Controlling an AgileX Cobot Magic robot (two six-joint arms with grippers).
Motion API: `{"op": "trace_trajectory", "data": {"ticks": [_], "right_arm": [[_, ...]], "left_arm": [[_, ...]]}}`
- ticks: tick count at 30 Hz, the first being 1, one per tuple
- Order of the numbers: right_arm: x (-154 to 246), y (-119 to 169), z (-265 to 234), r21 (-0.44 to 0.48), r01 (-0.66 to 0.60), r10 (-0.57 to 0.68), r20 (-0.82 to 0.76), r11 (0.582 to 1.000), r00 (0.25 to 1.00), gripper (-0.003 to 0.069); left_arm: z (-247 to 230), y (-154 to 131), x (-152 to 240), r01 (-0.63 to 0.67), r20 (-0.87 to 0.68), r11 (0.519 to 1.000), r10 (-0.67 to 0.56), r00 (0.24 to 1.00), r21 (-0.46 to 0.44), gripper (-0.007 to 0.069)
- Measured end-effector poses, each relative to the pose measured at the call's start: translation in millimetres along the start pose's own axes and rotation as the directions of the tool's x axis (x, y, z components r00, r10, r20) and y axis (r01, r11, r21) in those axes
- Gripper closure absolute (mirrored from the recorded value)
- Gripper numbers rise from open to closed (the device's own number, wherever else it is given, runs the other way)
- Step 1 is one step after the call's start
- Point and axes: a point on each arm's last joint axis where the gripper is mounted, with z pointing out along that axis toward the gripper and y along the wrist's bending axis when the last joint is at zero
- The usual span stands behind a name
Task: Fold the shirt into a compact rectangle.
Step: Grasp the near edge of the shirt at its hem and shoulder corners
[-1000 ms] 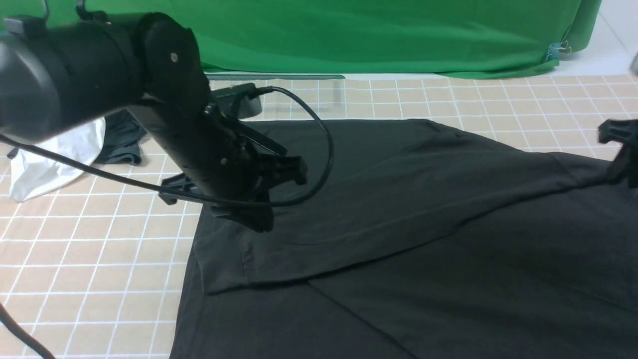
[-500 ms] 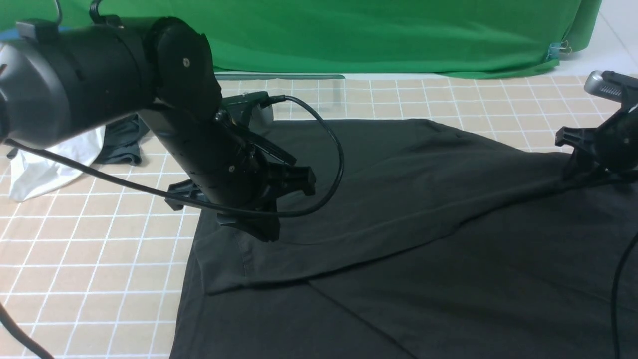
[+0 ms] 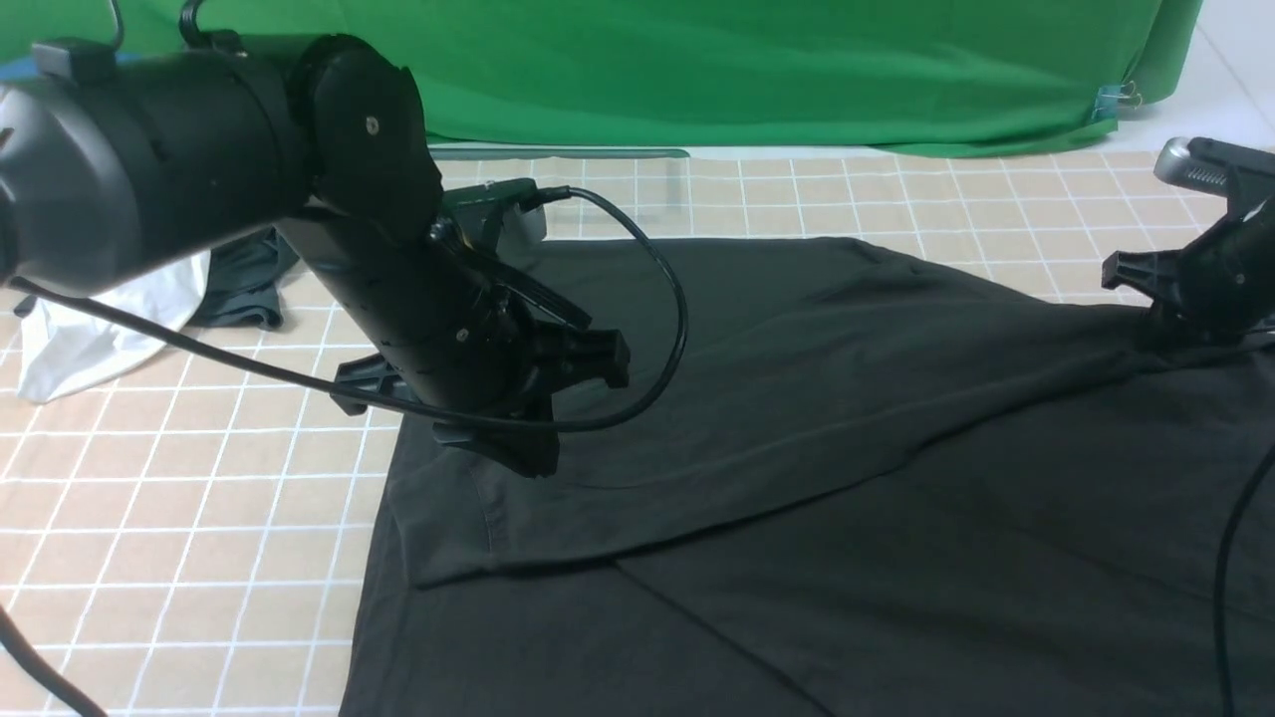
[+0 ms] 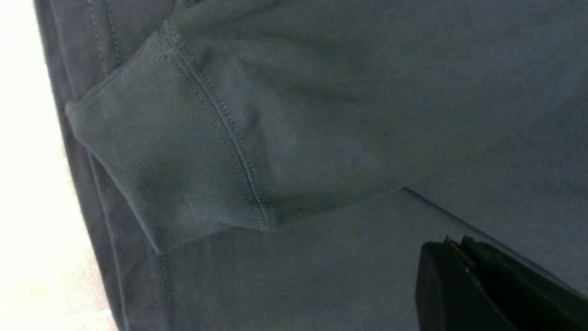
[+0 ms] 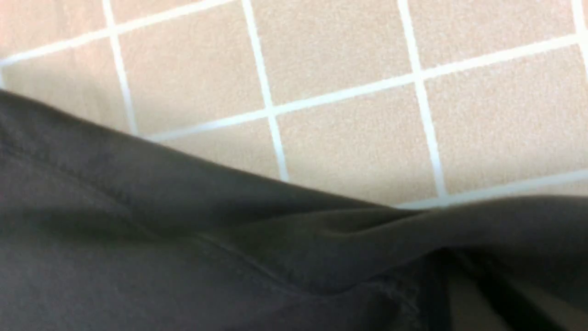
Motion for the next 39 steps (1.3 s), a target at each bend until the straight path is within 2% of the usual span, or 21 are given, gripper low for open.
{"op": "trace_trajectory", "data": {"ticks": [12,15,16,17,19,21,25,28,36,39], "right_arm": [[-20,10,-26,-0.024,0.044,-0.043,0.032,0.999,0.999,0.0603],[-28,24,-33,-0.056,0.108,-0.105,0.053,0.993,0.993,0.0515],[-32,39,-37,-0.078,0.179,-0.172,0.087,0.981,0.981,0.0426],[-33,43,-37,-0.08,0.193,-0.185,0.095,0.978,0.978,0.0415],[-35,68,-40,-0.098,0.285,-0.268,0.153,0.954,0.951,0.0312],[-34,90,-39,-0.109,0.357,-0.334,0.186,0.928,0.924,0.027],[-33,124,-23,-0.124,0.466,-0.434,0.215,0.876,0.875,0.0249],[-28,134,2,-0.135,0.488,-0.462,0.182,0.862,0.868,0.0245],[-17,127,39,-0.108,0.525,-0.517,0.1,0.844,0.85,0.0246],[-17,127,40,-0.104,0.531,-0.523,0.099,0.841,0.847,0.0284]], "left_arm": [[0,0,0,-0.01,0.002,1.0,0.01,1.0,0.0,0.0613],[0,0,-2,-0.01,0.018,1.0,0.01,1.0,0.004,0.0613],[0,-1,-2,-0.01,0.027,1.0,0.01,1.0,0.006,0.0613],[0,-1,-3,-0.01,0.029,1.0,0.01,1.0,0.006,0.0613],[0,-1,-3,-0.01,0.033,1.0,0.01,0.999,0.008,0.0613],[0,-1,-3,-0.01,0.033,1.0,0.01,0.999,0.008,0.0613],[0,-1,-3,-0.01,0.033,1.0,0.01,0.999,0.008,0.0613],[0,-1,-3,-0.01,0.033,1.0,0.01,0.999,0.008,0.0613],[0,-1,-3,-0.011,0.035,1.0,0.011,0.999,0.008,0.0613],[0,-1,-3,-0.011,0.037,1.0,0.011,0.999,0.009,0.0613]]}}
